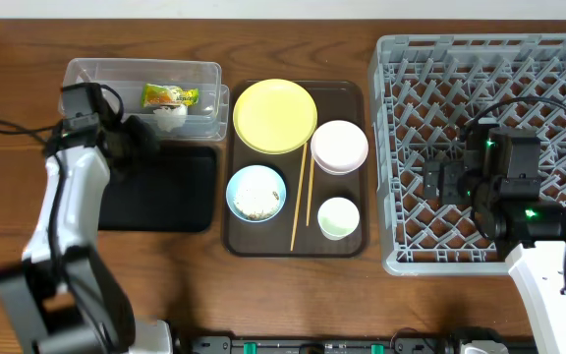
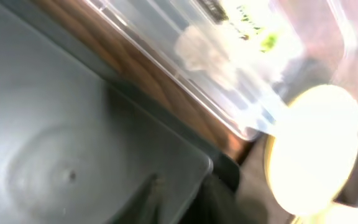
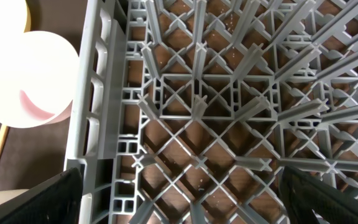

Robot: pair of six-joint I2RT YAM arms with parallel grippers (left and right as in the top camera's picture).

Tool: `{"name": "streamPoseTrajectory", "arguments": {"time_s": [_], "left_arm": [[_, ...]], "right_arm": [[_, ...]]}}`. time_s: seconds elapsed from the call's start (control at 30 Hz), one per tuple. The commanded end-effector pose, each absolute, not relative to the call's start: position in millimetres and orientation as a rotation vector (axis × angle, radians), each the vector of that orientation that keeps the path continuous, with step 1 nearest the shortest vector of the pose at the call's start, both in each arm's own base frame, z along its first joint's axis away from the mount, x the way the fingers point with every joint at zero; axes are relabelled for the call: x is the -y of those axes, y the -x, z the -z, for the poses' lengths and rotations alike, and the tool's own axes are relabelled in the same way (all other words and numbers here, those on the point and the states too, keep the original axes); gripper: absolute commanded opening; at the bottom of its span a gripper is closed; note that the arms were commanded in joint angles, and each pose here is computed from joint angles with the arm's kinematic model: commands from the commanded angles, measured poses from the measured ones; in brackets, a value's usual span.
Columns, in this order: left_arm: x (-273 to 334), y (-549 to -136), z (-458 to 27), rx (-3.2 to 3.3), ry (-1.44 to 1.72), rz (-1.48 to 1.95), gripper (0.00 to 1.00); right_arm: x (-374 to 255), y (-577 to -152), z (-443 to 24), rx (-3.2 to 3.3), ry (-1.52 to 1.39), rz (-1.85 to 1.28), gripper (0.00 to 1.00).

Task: Sort waste into correct bins and load items into the dishwasher rack

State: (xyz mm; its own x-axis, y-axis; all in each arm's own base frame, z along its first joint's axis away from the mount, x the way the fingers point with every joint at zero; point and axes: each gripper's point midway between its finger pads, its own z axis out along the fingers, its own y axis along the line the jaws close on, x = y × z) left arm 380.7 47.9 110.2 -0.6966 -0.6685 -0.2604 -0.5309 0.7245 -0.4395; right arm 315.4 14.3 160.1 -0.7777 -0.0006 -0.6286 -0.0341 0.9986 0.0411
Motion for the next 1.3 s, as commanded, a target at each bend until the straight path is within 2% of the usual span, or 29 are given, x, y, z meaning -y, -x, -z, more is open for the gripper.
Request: {"name": "streamPoseTrajectory", "arguments": {"time_s": [0.0, 0.07, 0.2, 0.6, 0.9, 1.27], "left_arm": [[-24.8, -375.5, -133.2, -2.545, 0.694, 0.472, 0.41], [-2.2, -373.9, -144.4, -2.557, 0.527, 0.468, 0.46], [47.3, -370.6, -151.3, -2.584, 0.261, 0.469, 0.46], [171.5, -335.1, -106.3, -2.736, -0.255, 0.404, 0.47], [203.3, -313.9, -73.7, -2.824, -0.397, 0.395, 0.46], [195.0, -305.4, -47.6, -2.91, -0.412, 0.28, 0.46]], "right_arm": [[-11.7, -318.8, -172.6, -2.428, 0.001, -0.074, 0.99], [-11.7, -318.8, -172.6, -2.428, 0.001, -0.074, 0.99], [-11.8, -318.8, -172.6, -2.428, 0.001, -0.074, 0.99], [-11.8, -318.8, -172.5, -2.428, 0.001, -0.074, 0.99], [-11.8, -318.8, -172.5, -2.428, 0.001, -0.074, 0.99], [-11.8, -318.7, -172.4, -2.429, 0.001, -0.074, 0.99]]}}
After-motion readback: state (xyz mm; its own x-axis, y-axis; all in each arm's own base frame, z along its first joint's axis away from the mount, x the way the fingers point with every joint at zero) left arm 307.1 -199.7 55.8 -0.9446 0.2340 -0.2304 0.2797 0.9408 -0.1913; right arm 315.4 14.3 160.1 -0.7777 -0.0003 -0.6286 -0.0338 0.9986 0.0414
